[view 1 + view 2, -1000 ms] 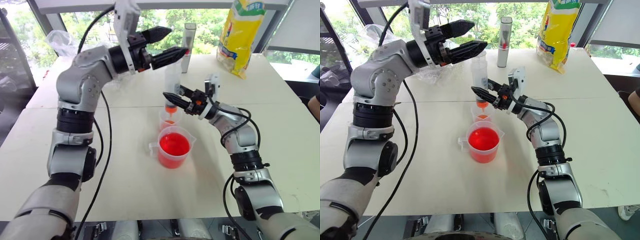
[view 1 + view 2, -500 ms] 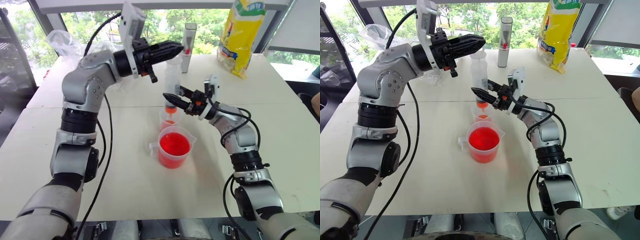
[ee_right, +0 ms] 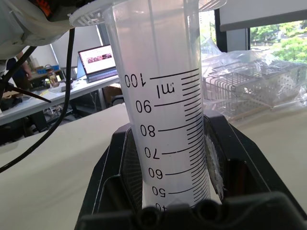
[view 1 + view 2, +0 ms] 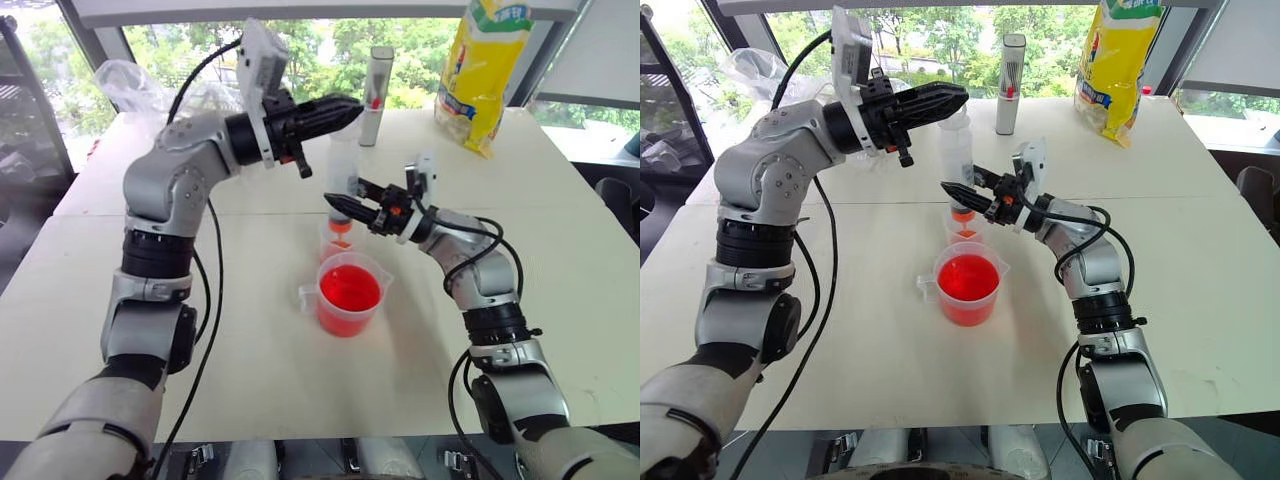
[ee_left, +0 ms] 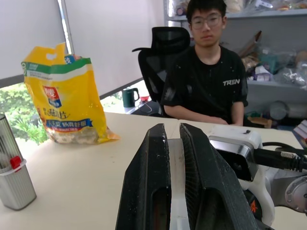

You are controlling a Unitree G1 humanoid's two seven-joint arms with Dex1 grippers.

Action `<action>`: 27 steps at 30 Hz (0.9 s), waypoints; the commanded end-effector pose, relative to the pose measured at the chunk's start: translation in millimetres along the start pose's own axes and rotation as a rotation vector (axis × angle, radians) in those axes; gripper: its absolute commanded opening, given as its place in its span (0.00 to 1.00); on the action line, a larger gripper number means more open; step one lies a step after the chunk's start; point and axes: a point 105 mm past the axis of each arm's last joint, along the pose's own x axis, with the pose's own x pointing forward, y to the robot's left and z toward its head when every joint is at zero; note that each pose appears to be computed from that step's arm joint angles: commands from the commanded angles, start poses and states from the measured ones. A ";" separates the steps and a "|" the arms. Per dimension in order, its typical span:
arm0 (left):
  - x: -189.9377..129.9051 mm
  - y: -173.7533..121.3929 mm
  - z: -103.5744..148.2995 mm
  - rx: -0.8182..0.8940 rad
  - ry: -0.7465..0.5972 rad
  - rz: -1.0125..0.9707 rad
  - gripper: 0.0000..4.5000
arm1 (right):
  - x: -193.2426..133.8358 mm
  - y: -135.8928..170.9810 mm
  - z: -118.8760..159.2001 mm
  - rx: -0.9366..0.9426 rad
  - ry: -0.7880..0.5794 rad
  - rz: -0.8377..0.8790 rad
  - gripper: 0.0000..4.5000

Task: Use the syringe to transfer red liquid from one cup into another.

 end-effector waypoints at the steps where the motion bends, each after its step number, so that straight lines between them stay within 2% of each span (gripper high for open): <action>1: 4.4 -7.6 -13.9 -0.016 0.037 -0.030 0.01 | 0.7 -1.6 44.9 -0.094 -0.125 -0.001 0.31; 18: 2.0 -12.0 -42.3 -0.054 0.088 -0.025 0.01 | 1.9 -14.4 68.3 -0.136 -0.159 -0.019 0.31; 23: 1.5 -11.9 -43.4 -0.056 0.089 -0.021 0.01 | 2.6 -14.5 67.8 -0.136 -0.153 -0.013 0.31; 27: 0.1 -10.2 -33.1 -0.054 0.065 -0.015 0.01 | 2.5 -11.5 60.2 -0.120 -0.130 0.000 0.31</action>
